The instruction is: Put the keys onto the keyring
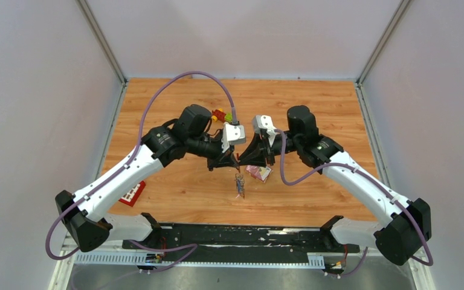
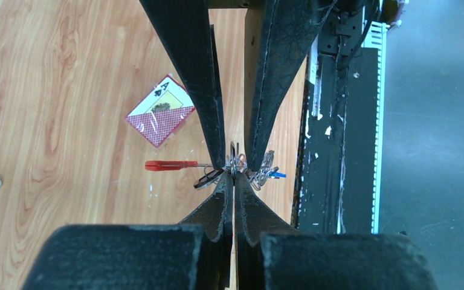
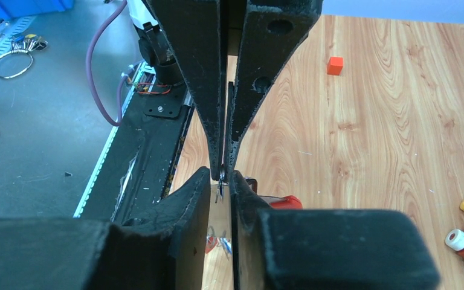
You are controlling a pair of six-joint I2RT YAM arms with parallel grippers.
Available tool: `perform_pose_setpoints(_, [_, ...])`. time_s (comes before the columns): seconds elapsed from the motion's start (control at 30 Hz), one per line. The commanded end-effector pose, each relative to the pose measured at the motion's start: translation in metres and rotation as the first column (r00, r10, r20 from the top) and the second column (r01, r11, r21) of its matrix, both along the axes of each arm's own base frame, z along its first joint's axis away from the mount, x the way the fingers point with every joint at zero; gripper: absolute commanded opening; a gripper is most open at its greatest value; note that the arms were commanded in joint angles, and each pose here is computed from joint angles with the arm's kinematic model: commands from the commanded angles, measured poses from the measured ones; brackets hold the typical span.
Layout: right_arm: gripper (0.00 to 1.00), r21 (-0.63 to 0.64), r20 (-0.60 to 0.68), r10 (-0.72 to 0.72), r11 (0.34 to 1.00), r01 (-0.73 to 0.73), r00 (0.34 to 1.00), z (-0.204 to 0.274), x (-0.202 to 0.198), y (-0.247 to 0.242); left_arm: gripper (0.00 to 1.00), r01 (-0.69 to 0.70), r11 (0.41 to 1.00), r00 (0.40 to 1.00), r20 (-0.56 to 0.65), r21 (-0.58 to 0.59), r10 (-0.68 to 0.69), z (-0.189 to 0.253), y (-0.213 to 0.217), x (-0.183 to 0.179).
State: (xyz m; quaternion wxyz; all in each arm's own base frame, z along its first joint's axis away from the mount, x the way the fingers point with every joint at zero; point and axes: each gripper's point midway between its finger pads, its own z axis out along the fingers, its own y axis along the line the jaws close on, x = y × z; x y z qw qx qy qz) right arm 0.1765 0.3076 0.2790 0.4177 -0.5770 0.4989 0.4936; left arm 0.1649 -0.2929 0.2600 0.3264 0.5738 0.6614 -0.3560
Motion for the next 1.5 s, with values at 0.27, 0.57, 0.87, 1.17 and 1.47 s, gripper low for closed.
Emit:
perform_pose_setpoints(0.27, [0.17,0.020,0.054,0.010,1.000,-0.011,0.998,0.005,0.001,0.004,0.00,0.035,0.997,0.999,0.035,-0.073,-0.032,0.021,-0.008,-0.004])
perform_pose_setpoints(0.57, [0.15,0.005,0.044,0.008,1.000,-0.009,0.999,-0.001,0.004,0.006,0.00,0.040,0.996,0.999,0.034,-0.078,-0.038,0.021,-0.007,-0.006])
perform_pose_setpoints(0.87, [0.00,0.008,0.048,0.015,1.000,-0.015,0.999,0.001,0.001,0.005,0.00,0.043,0.996,0.998,0.038,-0.080,-0.040,0.020,-0.007,-0.006])
perform_pose_setpoints(1.17, [0.00,0.024,0.081,0.003,1.000,-0.005,0.997,0.012,-0.001,0.000,0.23,0.082,0.993,0.985,0.157,-0.080,-0.068,0.020,-0.003,-0.001])
perform_pose_setpoints(1.47, [0.00,0.051,0.090,0.029,0.998,-0.033,0.996,0.022,-0.008,-0.008,0.59,0.128,0.986,0.927,0.365,-0.103,-0.082,0.020,0.005,0.010])
